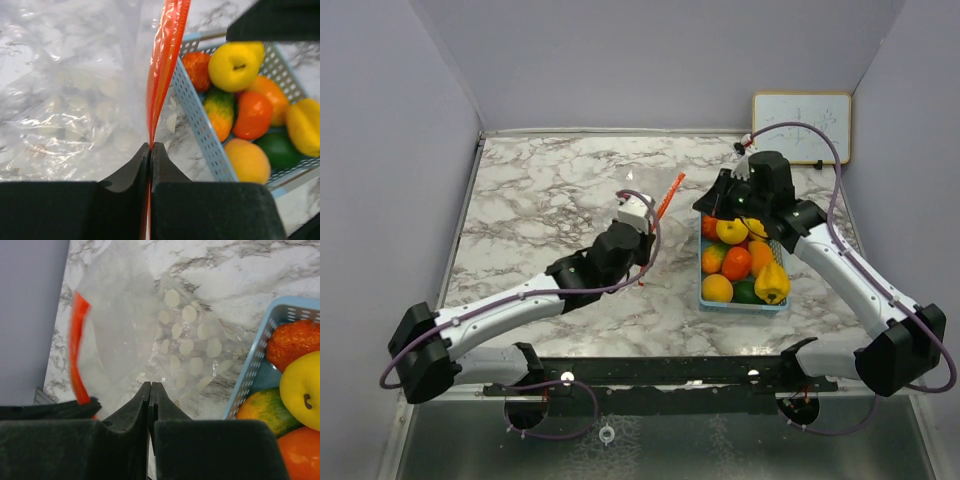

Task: Place the food in the zip-top bag and seal the zipper
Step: Pick up the zipper food storage bag at the center of the board.

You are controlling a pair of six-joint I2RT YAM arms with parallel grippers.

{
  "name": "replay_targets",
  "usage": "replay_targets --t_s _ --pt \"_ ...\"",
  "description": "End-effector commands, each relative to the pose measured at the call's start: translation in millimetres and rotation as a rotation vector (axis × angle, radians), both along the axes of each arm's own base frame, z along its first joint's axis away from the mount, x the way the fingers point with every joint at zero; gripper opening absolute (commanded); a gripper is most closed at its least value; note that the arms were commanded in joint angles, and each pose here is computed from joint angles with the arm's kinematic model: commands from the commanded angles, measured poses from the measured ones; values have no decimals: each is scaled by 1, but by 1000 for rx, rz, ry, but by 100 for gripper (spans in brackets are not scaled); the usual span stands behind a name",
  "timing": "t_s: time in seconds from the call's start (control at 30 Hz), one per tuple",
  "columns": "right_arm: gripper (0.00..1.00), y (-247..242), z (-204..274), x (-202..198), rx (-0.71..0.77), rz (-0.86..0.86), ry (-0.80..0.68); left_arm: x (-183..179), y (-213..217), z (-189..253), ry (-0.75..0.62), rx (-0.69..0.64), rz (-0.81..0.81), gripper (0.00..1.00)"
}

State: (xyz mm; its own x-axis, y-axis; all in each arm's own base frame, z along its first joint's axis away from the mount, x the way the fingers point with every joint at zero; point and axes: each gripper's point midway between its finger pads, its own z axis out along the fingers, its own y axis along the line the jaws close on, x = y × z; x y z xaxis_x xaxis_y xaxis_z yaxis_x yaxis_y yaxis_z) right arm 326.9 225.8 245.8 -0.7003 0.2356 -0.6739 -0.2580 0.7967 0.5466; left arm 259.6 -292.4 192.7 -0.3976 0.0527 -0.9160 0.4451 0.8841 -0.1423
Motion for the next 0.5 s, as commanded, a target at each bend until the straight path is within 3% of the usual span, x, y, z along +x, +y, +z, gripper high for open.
replay_targets --t_s 0.0,0.1,0.27,0.47 --pt "3 27 35 -26 136 245 -175 -22 5 24 101 -167 -22 0" --pt "5 44 43 -44 217 395 -187 -27 6 35 104 -211 -42 0" --pt "27 59 76 -59 369 500 -270 -30 -1 44 104 -253 -115 0" --pt "36 64 66 -52 364 498 -227 -32 -14 59 111 -307 -200 0"
